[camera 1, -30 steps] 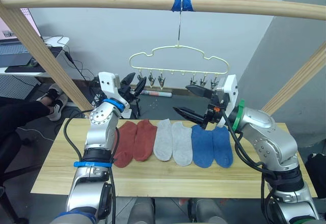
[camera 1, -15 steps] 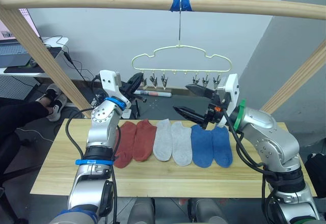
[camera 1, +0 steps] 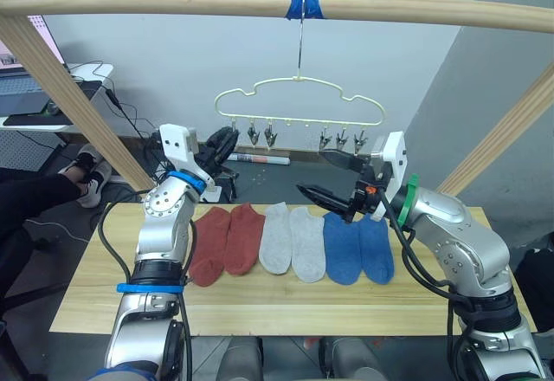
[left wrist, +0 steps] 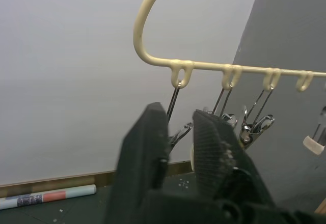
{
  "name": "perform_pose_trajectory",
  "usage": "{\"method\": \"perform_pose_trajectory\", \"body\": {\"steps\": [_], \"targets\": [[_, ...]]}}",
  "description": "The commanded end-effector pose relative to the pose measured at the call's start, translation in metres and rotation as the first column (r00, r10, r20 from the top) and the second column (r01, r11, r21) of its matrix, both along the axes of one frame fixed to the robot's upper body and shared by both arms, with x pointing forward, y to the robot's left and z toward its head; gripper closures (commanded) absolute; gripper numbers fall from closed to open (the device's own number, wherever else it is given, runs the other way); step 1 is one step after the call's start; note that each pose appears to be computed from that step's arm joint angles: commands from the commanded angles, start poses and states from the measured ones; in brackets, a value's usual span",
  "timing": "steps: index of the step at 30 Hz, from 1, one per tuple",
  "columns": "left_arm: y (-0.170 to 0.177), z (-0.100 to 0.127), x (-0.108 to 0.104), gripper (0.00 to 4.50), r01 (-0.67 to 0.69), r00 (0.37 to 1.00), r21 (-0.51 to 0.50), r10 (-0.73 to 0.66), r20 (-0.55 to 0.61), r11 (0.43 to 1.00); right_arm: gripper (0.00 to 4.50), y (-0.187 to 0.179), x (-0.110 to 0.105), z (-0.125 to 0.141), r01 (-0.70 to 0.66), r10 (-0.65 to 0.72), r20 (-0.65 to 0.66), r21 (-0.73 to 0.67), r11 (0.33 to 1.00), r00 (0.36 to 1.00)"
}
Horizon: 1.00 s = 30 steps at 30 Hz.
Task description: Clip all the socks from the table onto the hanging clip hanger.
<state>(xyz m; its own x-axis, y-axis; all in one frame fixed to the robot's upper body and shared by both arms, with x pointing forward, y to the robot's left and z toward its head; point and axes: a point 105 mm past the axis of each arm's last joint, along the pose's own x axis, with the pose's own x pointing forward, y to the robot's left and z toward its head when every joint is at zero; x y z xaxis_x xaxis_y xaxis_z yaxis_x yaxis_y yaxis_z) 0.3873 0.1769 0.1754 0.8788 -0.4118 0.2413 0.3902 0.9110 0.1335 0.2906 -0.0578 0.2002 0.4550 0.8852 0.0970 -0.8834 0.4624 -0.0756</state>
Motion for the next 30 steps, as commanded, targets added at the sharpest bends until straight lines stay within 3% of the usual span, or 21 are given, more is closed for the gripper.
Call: {"method": "perform_pose_trajectory", "body": {"steps": [1, 5, 11, 14, 17, 30], "targets": [[0.004, 0.013, -0.008, 2.16, -0.007, 0.999, 0.004, 0.006, 0.044, 1.000, 0.00, 0.001, -0.006, 0.013, -0.013, 0.012, 0.061, 0.014, 1.000, 0.998], [0.002, 0.007, -0.006, 0.97, -0.022, 0.999, 0.007, 0.022, 0.025, 1.000, 0.00, 0.002, -0.006, 0.014, -0.017, 0.016, 0.063, 0.014, 1.000, 0.998], [0.003, 0.007, 0.002, 0.97, -0.046, 0.999, -0.020, 0.047, 0.029, 0.999, 0.00, 0.002, -0.005, 0.016, -0.020, 0.019, 0.070, 0.010, 1.000, 0.997], [0.004, 0.009, 0.005, 1.55, -0.046, 0.998, -0.033, 0.047, 0.036, 0.998, 0.00, 0.002, -0.005, 0.016, -0.019, 0.018, 0.071, 0.009, 1.000, 0.997], [0.002, 0.008, 0.007, 2.44, -0.043, 0.999, -0.023, 0.043, 0.030, 0.999, 0.00, 0.001, -0.005, 0.017, -0.016, 0.015, 0.073, 0.009, 1.000, 0.997], [-0.005, 0.003, 0.006, 2.44, 0.006, 1.000, -0.009, -0.005, 0.016, 1.000, 0.00, 0.000, -0.005, 0.017, -0.010, 0.010, 0.075, 0.006, 1.000, 0.997]]}}
